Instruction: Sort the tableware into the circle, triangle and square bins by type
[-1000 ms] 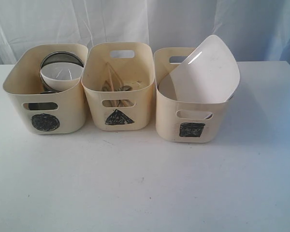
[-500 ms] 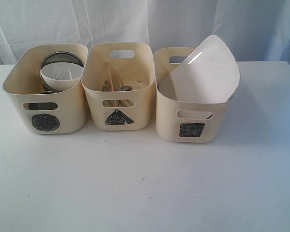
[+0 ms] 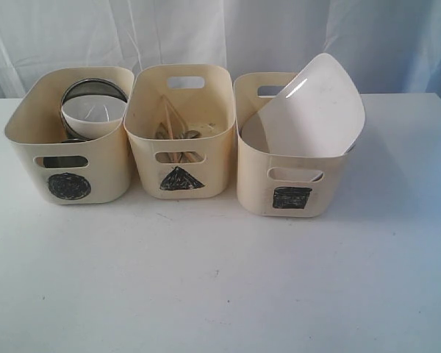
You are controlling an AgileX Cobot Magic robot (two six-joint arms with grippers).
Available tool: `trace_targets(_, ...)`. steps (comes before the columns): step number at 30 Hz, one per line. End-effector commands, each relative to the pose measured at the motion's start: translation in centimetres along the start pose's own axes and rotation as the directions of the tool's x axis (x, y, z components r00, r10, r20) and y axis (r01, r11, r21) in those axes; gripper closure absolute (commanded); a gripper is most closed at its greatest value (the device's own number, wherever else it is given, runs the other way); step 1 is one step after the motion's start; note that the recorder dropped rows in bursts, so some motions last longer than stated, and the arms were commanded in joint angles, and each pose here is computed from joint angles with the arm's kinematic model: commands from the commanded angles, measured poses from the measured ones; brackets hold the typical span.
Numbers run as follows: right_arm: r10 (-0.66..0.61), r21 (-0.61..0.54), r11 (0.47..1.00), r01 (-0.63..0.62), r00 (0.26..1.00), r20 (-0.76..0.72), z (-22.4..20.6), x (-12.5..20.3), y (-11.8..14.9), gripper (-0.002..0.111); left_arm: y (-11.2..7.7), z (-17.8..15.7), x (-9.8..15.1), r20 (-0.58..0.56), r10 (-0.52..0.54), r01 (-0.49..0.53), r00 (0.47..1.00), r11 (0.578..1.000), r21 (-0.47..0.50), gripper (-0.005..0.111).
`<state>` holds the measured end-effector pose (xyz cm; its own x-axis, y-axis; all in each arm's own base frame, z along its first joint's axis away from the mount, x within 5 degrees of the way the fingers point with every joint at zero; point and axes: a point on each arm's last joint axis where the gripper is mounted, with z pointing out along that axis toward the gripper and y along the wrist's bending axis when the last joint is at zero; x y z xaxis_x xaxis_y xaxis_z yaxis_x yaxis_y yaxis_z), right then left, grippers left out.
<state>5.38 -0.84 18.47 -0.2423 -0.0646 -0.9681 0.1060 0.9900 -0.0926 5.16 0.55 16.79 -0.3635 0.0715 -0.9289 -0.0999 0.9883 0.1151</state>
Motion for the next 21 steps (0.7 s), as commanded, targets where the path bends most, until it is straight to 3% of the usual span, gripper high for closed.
trace_targets(1,-0.003,0.003,1.000,0.003,1.000,0.012,-0.03,-0.04,-0.02,0.108,-0.21,0.03,0.09,0.006,-0.002,0.002,1.000,0.999,0.032,0.107)
trace_targets(21,0.001,0.022,1.000,-0.001,1.000,0.010,-0.03,-0.03,-0.12,0.108,-0.23,0.03,0.09,0.006,0.000,0.000,1.000,0.999,0.037,0.107)
